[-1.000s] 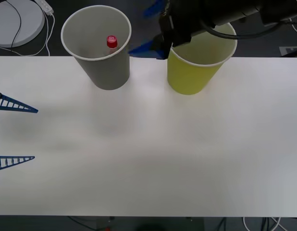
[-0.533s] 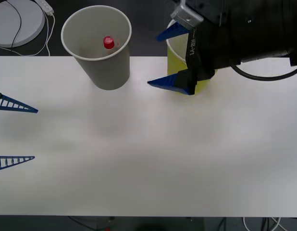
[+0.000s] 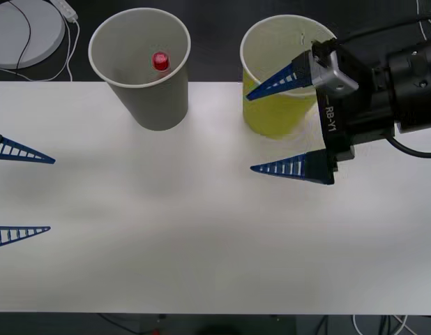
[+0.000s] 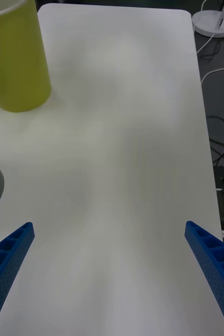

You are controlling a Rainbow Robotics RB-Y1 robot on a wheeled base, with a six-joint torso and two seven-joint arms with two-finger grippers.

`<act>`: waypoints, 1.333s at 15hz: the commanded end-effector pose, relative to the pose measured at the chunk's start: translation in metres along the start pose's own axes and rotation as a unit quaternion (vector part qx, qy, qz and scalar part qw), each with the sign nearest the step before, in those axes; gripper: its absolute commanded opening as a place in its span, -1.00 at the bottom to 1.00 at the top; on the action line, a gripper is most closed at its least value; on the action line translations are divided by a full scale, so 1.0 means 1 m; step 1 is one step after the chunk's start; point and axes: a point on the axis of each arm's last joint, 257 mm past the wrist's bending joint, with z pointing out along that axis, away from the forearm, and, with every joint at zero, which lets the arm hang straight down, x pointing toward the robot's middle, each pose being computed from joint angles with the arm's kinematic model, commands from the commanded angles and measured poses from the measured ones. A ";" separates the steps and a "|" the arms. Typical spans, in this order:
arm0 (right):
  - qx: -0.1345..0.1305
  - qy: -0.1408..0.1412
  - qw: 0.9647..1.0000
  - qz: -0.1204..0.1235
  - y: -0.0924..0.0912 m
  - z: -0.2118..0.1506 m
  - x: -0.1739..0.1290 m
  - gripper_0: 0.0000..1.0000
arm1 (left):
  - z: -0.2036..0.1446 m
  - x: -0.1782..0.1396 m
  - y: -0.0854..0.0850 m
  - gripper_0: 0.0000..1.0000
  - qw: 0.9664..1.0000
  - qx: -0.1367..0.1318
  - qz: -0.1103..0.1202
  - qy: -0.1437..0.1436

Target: Put the can into the green bin and the plastic bottle into the gray bin

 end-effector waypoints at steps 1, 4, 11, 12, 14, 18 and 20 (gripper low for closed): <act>-0.015 -0.017 1.000 -0.016 0.019 -0.010 0.011 1.00 | 0.000 0.000 0.000 1.00 1.000 0.000 0.000 0.000; -0.022 -0.030 0.999 -0.031 0.037 -0.020 0.024 1.00 | 0.000 0.000 0.000 1.00 1.000 0.000 0.000 0.000; -0.009 -0.023 0.999 -0.029 0.058 -0.045 0.055 1.00 | 0.000 0.000 0.000 1.00 1.000 0.000 0.000 0.000; 0.000 -0.019 1.000 -0.021 0.058 -0.051 0.061 1.00 | 0.000 0.000 0.000 1.00 1.000 0.000 0.000 0.000; 0.012 -0.012 1.000 -0.010 0.058 -0.060 0.069 1.00 | 0.000 0.000 0.000 1.00 1.000 0.000 0.000 0.000; 0.032 -0.003 0.999 0.018 0.054 -0.072 0.083 1.00 | 0.000 0.000 0.000 1.00 1.000 0.000 0.000 0.000; 0.042 0.000 0.999 0.033 0.053 -0.079 0.090 1.00 | 0.000 0.000 0.000 1.00 1.000 0.000 0.000 0.000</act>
